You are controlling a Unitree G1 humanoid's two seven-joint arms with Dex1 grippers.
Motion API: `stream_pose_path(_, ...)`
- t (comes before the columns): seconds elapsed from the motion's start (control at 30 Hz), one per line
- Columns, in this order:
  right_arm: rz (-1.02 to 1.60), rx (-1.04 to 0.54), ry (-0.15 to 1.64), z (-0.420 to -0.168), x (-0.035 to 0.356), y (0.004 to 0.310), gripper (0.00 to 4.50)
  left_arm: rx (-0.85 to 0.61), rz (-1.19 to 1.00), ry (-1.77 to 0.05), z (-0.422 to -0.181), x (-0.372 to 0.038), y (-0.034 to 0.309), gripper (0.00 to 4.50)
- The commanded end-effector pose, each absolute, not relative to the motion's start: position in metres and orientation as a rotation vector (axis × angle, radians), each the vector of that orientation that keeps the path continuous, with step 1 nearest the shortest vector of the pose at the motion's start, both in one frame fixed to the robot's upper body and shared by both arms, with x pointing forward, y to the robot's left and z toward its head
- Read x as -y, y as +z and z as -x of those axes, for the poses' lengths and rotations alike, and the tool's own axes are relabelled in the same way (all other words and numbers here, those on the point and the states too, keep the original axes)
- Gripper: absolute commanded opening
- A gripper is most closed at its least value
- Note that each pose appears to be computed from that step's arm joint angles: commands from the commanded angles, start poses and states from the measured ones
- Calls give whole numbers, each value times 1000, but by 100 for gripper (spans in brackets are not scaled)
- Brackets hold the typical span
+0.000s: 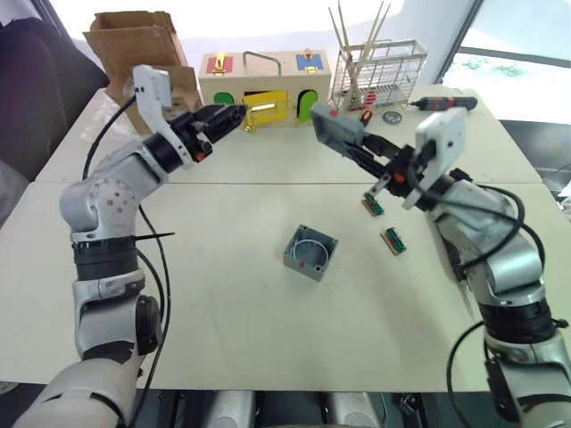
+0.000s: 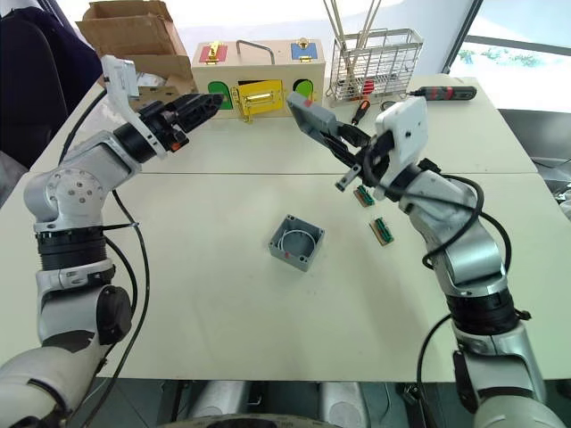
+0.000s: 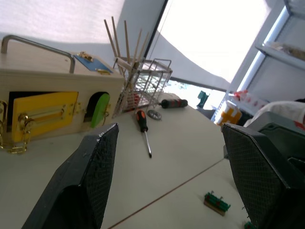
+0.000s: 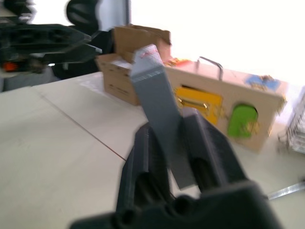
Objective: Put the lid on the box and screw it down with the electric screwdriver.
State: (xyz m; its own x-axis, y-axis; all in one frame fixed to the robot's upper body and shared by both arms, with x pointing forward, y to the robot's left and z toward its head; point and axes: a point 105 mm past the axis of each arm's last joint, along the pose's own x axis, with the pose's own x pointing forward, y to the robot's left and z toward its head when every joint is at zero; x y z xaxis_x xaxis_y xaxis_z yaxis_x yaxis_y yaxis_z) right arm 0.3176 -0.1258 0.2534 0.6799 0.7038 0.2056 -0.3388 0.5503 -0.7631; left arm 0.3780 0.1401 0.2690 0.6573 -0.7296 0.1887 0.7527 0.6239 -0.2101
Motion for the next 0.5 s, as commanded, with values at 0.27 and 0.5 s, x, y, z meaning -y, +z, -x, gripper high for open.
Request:
stream_pose_path(0.27, 1376, 972, 826, -262, 115, 181, 16, -37, 0, -1127, -345, -104, 223, 348)
stream_pose_path(0.5, 1369, 944, 865, -273, 110, 154, 16, -85, -27, -1267, -333, -90, 213, 348)
